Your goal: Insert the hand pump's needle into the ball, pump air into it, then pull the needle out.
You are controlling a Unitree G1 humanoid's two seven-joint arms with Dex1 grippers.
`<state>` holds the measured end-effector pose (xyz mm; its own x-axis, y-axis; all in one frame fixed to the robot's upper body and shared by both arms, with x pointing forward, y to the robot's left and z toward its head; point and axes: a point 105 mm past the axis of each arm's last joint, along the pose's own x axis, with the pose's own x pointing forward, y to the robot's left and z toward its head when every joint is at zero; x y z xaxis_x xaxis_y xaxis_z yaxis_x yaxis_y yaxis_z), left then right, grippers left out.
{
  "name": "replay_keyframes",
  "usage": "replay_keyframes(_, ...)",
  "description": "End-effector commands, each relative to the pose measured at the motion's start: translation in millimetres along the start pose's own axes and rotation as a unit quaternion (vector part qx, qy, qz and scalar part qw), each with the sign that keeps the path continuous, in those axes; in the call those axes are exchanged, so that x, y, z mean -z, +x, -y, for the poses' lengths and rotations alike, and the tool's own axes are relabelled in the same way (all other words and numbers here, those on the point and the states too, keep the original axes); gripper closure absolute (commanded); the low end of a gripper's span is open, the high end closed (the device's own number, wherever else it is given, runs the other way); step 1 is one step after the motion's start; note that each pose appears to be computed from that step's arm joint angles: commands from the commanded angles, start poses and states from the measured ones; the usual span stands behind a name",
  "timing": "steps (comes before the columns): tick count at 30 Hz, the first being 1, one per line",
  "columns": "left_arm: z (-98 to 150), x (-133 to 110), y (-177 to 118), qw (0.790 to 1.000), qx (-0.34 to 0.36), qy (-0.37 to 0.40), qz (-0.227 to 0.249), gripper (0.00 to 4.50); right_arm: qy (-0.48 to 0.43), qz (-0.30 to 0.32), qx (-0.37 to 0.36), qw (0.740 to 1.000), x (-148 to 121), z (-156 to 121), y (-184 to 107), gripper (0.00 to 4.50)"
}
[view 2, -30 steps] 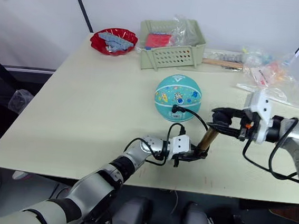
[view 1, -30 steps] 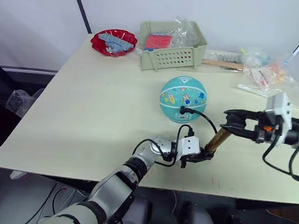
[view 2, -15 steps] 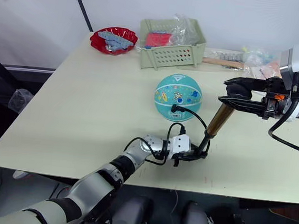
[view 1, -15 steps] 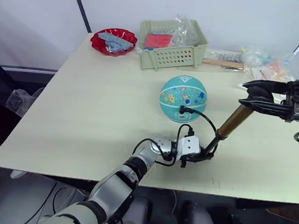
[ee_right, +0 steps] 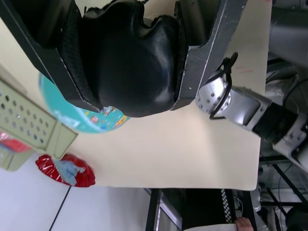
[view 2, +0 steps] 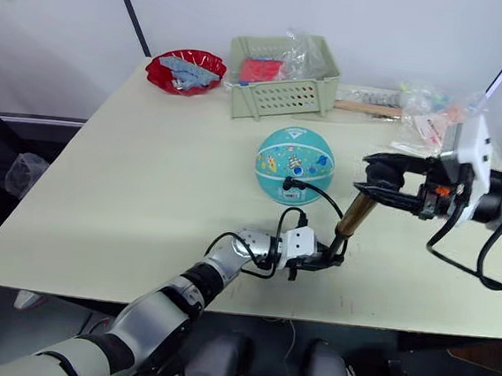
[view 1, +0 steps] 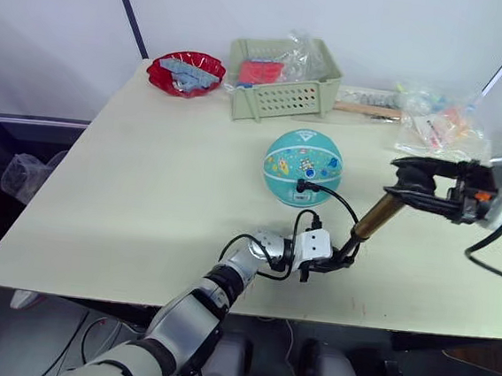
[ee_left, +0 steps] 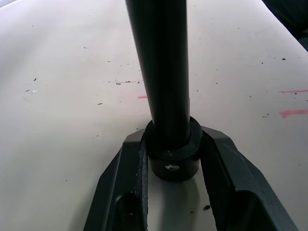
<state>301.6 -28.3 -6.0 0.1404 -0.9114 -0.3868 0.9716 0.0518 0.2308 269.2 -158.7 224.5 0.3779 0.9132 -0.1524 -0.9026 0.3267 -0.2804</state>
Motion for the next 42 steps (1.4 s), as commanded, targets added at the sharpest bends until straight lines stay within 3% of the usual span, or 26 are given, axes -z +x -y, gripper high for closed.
replay_keyframes(1, 41, 73, -16, 0.987, 0.049, -0.079, -0.132, 3.43, 0.026, -0.045, 0.002, 0.999, 36, -3, 7, 2.87)
replay_keyframes(13, 42, 72, -15, 0.987, 0.048, -0.080, -0.131, 3.43, 0.047, -0.078, 0.003, 0.996, 106, -24, 21, 2.87)
replay_keyframes(21, 44, 74, -16, 0.987, 0.052, -0.079, -0.133, 3.43, 0.018, 0.000, 0.016, 1.000, 50, -5, 9, 2.87)
replay_keyframes(42, 45, 74, -16, 0.986, 0.056, -0.079, -0.135, 3.43, -0.049, 0.065, 0.016, 0.997, -89, 17, -37, 2.87)
